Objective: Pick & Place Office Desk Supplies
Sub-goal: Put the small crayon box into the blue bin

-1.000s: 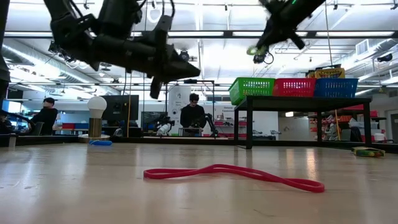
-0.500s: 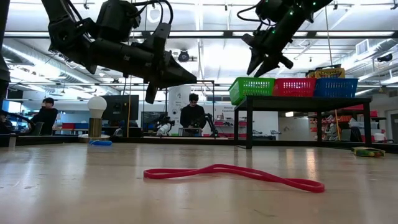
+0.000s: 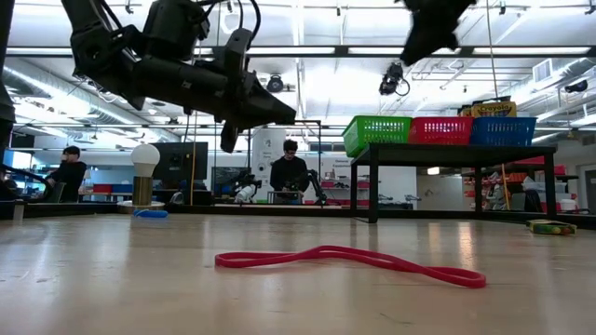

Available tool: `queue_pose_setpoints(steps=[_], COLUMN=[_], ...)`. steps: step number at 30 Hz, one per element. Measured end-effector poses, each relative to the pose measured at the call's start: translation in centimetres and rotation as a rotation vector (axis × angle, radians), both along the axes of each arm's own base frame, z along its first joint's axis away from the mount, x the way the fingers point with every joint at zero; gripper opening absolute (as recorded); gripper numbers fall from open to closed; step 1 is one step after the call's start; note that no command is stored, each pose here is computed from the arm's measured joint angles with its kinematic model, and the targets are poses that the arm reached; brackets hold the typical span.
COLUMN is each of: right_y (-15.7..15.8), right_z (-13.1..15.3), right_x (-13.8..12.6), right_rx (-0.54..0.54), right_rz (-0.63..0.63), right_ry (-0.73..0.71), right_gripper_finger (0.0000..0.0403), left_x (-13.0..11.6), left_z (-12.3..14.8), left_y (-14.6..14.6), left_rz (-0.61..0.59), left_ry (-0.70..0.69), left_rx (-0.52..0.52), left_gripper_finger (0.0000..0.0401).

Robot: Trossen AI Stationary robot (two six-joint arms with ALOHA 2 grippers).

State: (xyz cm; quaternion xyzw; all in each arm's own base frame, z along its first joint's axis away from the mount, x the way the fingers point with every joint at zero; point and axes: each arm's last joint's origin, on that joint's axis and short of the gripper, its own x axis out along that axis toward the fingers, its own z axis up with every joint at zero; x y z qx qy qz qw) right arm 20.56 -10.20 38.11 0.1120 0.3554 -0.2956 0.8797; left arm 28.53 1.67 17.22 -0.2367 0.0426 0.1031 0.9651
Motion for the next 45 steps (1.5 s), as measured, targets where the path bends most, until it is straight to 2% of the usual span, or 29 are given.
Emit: queue_pose_setpoints(steps=[4, 7, 11, 14, 17, 22, 25, 28, 34, 45], right_y=[3.2, 4.9, 6.5, 7.6, 9.0, 11.2, 12.2, 13.0, 14.0, 14.1], right_z=[0.1, -0.8, -3.3, -6.3, -9.5, -13.3, -15.1, -16.8, -19.8, -23.5], right_x=[-1.5, -2.0, -2.0, -1.9, -2.2, -2.4, -2.0, -1.5, -1.0, -0.9], right_rx=[0.031, 0.067, 0.081, 0.134, 0.159, 0.068, -0.008, -0.039, -0.063, -0.088], right_rz=[0.188, 0.324, 0.479, 0.607, 0.762, 1.025, 1.132, 1.215, 1.331, 1.335], right_ry=[0.086, 0.238, 0.434, 0.527, 0.633, 0.744, 0.825, 0.896, 1.035, 1.181], right_gripper_finger=[0.0064, 0.0023, 0.0007, 0.0029, 0.0069, 0.0150, 0.0191, 0.0217, 0.0226, 0.0226], left_x=[0.0, 0.0, 0.0, 0.0, 0.0, 0.0, 0.0, 0.0, 0.0, 0.0], left_z=[0.0, 0.0, 0.0, 0.0, 0.0, 0.0, 0.0, 0.0, -0.1, -0.1], left_y=[-0.6, -0.8, -0.9, -0.9, -0.9, -1.0, -1.2, -1.3, -1.5, -1.4], left_rz=[-0.026, -0.034, -0.041, -0.045, -0.047, -0.050, -0.059, -0.063, -0.071, -0.046], left_ry=[0.009, 0.009, 0.006, 0.009, 0.012, 0.016, 0.021, 0.023, 0.031, 0.036], left_rx=[0.050, 0.056, 0.065, 0.075, 0.088, 0.102, 0.130, 0.135, 0.143, 0.164], left_gripper_finger=[0.0009, 0.0009, 0.0009, 0.0009, 0.0009, 0.0009, 0.0009, 0.0009, 0.0009, 0.0009])
